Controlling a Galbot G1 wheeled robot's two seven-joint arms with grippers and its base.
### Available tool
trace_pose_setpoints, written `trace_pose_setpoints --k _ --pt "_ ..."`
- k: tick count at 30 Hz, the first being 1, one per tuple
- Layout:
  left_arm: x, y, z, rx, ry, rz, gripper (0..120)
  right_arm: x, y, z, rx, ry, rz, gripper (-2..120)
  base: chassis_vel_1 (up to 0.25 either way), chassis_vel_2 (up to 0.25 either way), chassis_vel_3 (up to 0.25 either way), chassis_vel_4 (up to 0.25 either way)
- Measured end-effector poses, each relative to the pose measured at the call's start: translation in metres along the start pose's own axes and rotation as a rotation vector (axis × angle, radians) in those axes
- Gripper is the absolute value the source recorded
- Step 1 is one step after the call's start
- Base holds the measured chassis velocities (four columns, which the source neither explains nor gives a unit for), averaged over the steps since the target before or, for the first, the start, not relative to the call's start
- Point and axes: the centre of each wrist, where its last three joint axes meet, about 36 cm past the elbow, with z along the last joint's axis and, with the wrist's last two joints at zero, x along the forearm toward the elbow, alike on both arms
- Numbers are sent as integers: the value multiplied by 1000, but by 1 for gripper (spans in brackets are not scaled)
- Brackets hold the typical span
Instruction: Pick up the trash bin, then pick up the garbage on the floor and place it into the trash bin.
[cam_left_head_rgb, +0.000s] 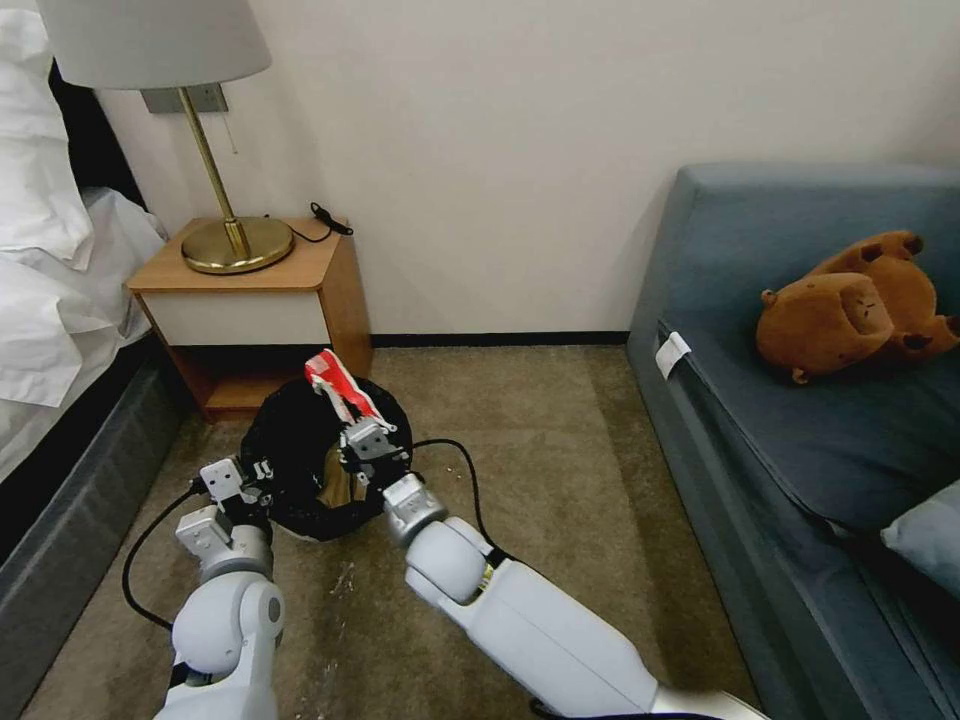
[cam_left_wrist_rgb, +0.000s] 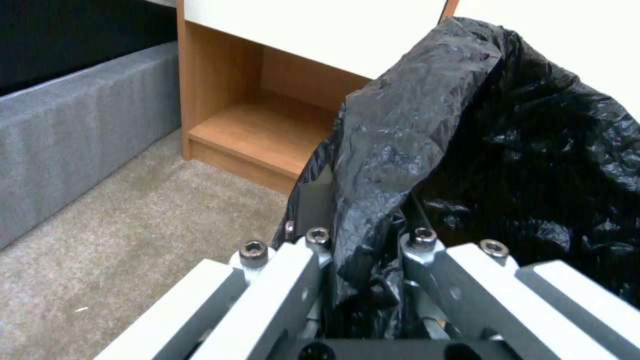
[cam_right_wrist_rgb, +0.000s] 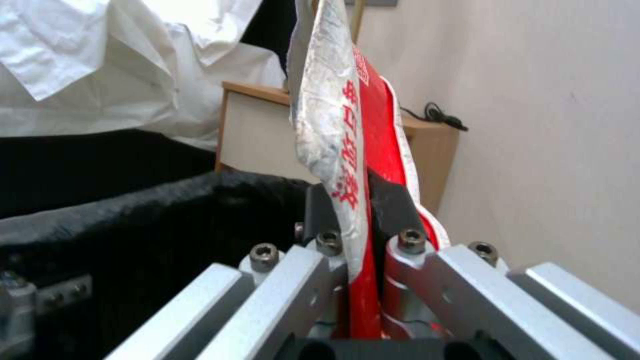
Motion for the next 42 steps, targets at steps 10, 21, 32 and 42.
trace_pose_setpoints --k 10,21,32,42 --pt "-2 -2 1 0 0 2 4 2 22 11 16 -3 -4 7 0 0 0 0" --pt "-1 -3 6 -9 9 4 4 17 41 19 -17 30 13 57 0 0 0 0" --pt "-3 1 2 -20 -2 1 4 -3 -12 -6 32 -10 78 94 0 0 0 0" --pt "-5 11 -3 -16 -9 -11 4 -16 -135 -2 235 70 207 100 0 0 0 0"
